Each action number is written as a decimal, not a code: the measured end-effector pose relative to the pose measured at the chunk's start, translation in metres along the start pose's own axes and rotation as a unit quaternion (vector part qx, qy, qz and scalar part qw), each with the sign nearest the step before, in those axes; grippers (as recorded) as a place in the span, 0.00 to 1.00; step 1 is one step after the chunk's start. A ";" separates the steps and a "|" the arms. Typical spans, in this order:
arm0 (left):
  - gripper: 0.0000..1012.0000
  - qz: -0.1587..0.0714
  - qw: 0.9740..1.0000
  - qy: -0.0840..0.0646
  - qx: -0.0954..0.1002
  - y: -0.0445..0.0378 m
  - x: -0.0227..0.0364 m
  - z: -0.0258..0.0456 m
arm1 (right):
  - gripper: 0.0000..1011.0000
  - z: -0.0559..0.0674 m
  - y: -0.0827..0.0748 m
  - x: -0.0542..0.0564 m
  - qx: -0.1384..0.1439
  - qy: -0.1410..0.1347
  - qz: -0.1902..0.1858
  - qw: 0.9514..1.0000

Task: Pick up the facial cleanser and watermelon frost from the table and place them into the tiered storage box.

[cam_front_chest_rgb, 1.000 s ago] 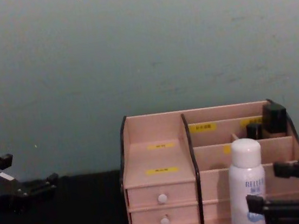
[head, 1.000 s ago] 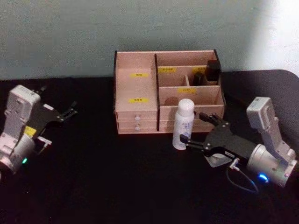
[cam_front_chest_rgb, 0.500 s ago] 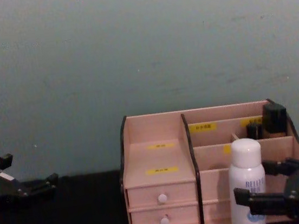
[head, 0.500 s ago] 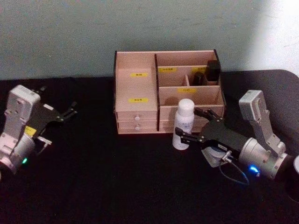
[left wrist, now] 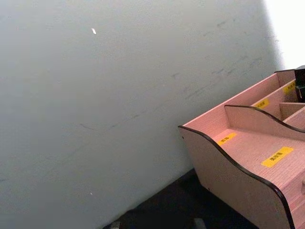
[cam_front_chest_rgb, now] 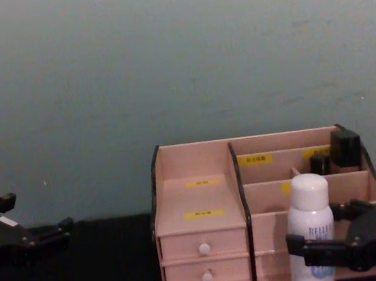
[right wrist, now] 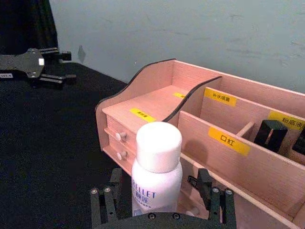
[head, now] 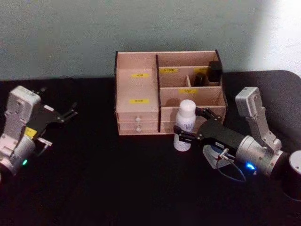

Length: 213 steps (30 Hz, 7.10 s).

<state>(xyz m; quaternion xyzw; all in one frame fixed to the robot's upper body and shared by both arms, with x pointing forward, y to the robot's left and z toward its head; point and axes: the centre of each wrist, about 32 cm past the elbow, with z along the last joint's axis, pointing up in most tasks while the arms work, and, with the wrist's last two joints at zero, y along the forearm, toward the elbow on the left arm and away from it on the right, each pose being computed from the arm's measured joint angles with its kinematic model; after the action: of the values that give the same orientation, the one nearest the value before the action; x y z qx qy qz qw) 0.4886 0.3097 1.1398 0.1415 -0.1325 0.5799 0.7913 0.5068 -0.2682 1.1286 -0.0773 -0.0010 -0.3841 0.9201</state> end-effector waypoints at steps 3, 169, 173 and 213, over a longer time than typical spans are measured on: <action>0.99 0.000 1.000 0.000 0.000 0.0000 0.0000 0.0000 | 0.99 0.000 0.001 0.001 -0.002 0.003 -0.001 1.000; 0.99 0.000 1.000 0.000 0.000 0.0000 0.0000 0.0000 | 0.59 0.046 0.088 0.062 0.025 -0.002 -0.067 0.997; 0.99 0.000 1.000 0.000 0.000 0.0000 0.0000 0.0000 | 0.59 0.046 0.088 0.062 0.025 -0.003 -0.067 0.997; 0.99 0.000 1.000 0.000 0.000 0.0000 0.0000 0.0000 | 0.79 0.047 0.088 0.062 0.026 -0.002 -0.067 0.997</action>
<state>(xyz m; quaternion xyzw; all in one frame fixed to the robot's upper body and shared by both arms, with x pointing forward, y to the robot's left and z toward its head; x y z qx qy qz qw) 0.4886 0.3097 1.1398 0.1415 -0.1325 0.5799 0.7913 0.6151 -0.2443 1.1659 -0.0536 -0.0176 -0.4447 0.8939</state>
